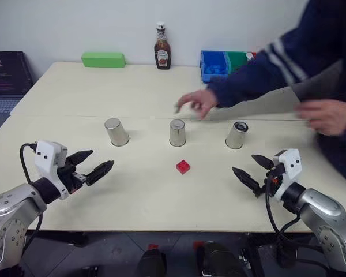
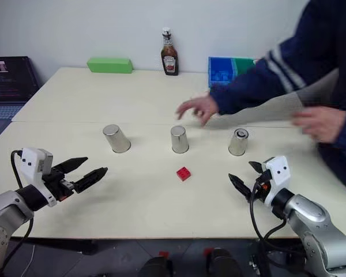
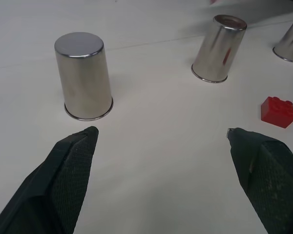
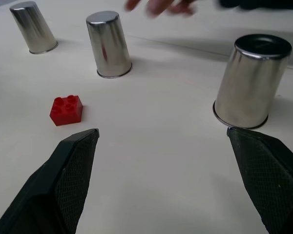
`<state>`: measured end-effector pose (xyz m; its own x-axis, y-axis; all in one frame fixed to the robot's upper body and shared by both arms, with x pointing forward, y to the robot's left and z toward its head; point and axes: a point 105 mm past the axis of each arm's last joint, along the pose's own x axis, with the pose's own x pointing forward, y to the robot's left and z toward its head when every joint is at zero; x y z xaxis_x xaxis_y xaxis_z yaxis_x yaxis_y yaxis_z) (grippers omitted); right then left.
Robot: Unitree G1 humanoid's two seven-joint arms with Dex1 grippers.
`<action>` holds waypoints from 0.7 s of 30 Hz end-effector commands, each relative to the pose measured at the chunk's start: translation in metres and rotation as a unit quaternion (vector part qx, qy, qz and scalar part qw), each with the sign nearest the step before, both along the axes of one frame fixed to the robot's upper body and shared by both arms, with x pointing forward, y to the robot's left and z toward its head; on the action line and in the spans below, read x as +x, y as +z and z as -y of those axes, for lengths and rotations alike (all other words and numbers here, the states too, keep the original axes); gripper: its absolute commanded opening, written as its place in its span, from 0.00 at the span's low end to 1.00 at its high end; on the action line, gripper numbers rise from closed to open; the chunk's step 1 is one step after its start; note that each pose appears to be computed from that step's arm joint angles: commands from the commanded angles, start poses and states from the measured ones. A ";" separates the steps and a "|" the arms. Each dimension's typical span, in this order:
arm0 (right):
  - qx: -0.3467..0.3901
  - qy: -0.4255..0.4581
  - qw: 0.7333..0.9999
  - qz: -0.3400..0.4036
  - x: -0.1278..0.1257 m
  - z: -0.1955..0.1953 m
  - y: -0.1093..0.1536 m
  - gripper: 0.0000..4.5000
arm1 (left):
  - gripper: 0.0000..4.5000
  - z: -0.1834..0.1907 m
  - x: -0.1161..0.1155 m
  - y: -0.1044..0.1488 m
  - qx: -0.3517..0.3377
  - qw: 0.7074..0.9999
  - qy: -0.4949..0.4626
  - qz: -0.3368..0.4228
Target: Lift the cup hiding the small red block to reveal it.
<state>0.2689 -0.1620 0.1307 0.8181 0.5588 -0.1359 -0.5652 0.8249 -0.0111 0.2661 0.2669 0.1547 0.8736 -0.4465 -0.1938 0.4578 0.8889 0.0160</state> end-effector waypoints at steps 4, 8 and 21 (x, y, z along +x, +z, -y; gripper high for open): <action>0.001 0.006 1.000 0.022 0.001 -0.004 0.012 0.99 | 1.00 -0.002 0.002 0.009 0.014 1.000 -0.002 0.019; 0.000 0.004 1.000 0.021 0.000 -0.002 0.009 0.99 | 1.00 -0.003 0.002 0.008 0.015 1.000 0.000 0.019; -0.006 0.005 1.000 0.025 0.003 -0.001 0.008 0.99 | 1.00 -0.006 0.003 0.009 0.018 1.000 0.003 0.020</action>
